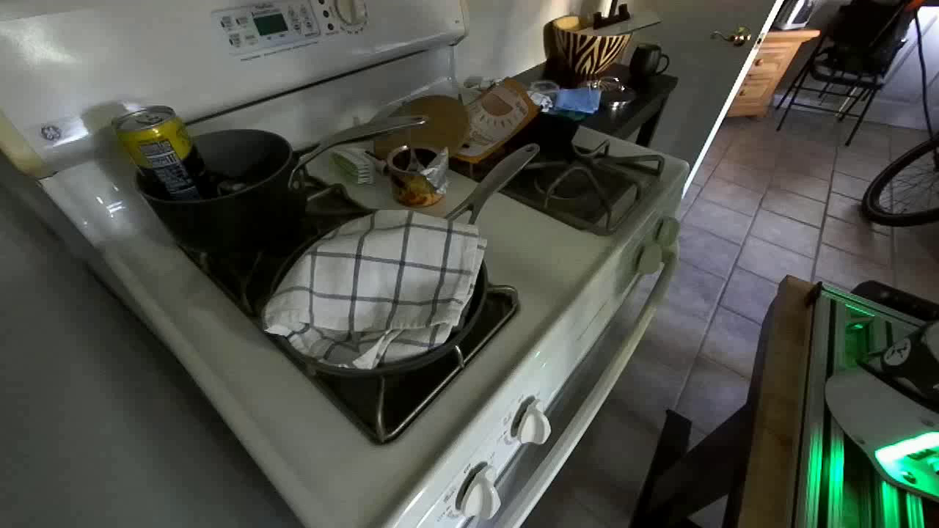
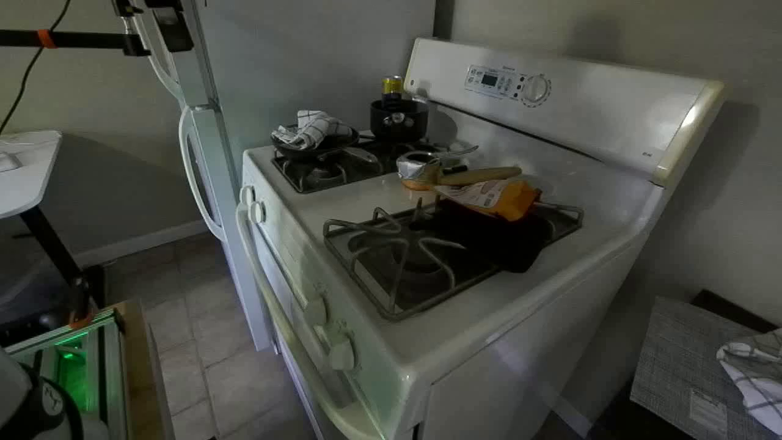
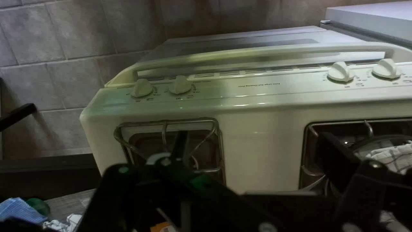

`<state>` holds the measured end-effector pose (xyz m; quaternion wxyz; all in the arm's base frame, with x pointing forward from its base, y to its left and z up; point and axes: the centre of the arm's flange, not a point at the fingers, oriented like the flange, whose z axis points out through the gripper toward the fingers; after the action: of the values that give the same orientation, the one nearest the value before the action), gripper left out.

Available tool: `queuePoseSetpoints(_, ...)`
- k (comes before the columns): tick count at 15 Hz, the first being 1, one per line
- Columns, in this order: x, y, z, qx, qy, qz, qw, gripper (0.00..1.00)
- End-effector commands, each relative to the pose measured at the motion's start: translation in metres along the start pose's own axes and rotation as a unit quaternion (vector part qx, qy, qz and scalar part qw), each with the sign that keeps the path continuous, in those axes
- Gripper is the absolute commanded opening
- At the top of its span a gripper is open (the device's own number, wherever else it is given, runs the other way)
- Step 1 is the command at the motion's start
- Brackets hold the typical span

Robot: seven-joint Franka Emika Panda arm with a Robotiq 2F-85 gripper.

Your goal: Remove the can from the pot

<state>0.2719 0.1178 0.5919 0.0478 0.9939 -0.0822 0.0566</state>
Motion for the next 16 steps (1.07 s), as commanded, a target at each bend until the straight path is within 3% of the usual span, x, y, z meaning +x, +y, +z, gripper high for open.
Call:
queuePoseSetpoints(1, 0.0, 0.0, 0.0, 0.0, 0.0, 0.0, 1.0, 1.0)
queuePoseSetpoints(12, 0.0, 0.0, 0.0, 0.0, 0.0, 0.0, 1.0, 1.0)
queuePoseSetpoints(16, 0.048, 0.052, -0.017, 0.082, 0.008, 0.057, 0.9949, 1.0)
